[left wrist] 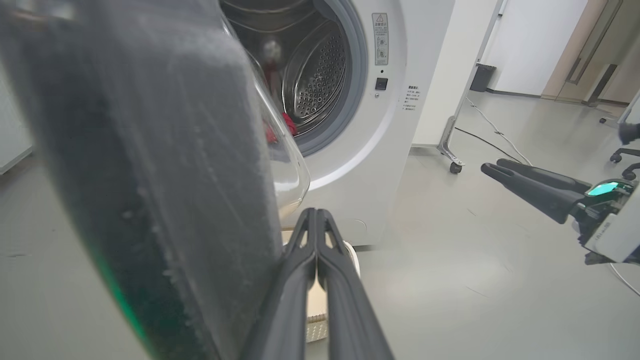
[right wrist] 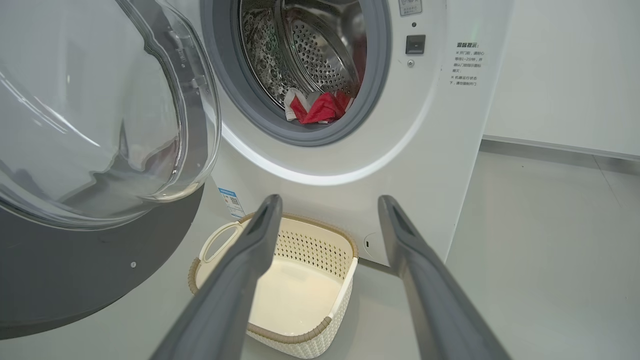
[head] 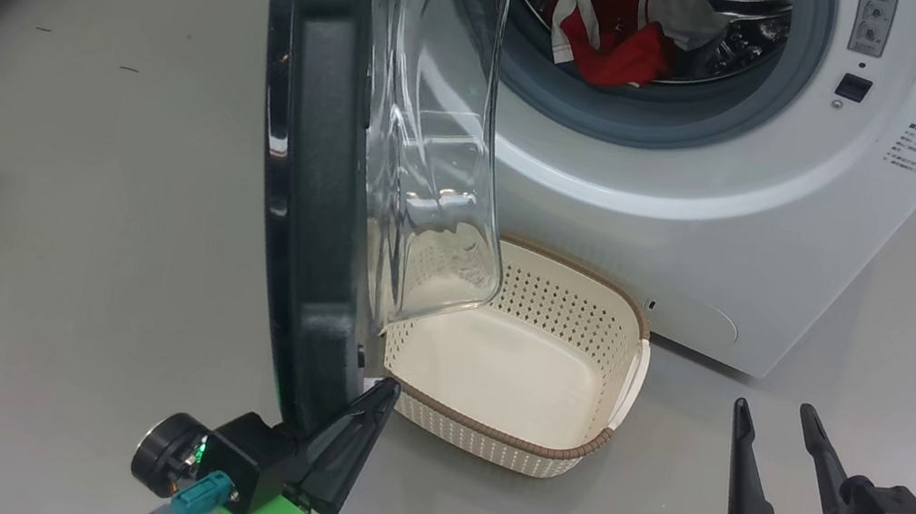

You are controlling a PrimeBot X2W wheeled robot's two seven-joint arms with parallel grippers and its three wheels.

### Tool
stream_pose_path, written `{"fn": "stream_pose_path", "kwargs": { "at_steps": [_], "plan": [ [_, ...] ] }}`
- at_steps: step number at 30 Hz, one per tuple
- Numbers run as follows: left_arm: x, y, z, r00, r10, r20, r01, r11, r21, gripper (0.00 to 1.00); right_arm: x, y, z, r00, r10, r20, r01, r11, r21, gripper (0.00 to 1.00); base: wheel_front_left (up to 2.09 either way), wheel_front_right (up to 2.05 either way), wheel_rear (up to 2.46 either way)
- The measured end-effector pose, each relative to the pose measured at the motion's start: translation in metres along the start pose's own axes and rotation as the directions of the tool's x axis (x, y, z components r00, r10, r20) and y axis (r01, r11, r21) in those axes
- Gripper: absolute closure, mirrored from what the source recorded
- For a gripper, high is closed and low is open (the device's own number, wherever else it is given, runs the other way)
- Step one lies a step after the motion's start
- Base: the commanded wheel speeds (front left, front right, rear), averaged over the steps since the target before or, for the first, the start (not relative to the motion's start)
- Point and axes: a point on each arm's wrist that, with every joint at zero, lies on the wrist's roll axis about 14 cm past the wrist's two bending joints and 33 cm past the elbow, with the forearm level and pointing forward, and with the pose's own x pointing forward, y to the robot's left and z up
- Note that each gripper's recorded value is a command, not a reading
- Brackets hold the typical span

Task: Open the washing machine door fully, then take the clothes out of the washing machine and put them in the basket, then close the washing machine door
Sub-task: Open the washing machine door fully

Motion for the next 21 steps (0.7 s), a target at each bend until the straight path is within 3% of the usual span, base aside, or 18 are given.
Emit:
{"fn": "stream_pose_path", "kwargs": {
  "at_steps": [10, 21],
  "plan": [
    [-0.003, 0.029, 0.000, 0.993, 0.115, 0.009, -0.115, 0.993, -0.004, 1.00, 0.003, 0.001, 0.000, 1.000, 0.007, 0.001, -0.007, 1.000, 0.002, 0.00, 0.00, 0.00, 0.00],
    [-0.016, 0.074, 0.008, 0.959, 0.277, 0.055, -0.277, 0.961, -0.012, 1.00, 0.006, 0.005, 0.000, 1.000, 0.020, 0.000, -0.020, 1.000, 0.004, 0.00, 0.00, 0.00, 0.00]
  ]
}}
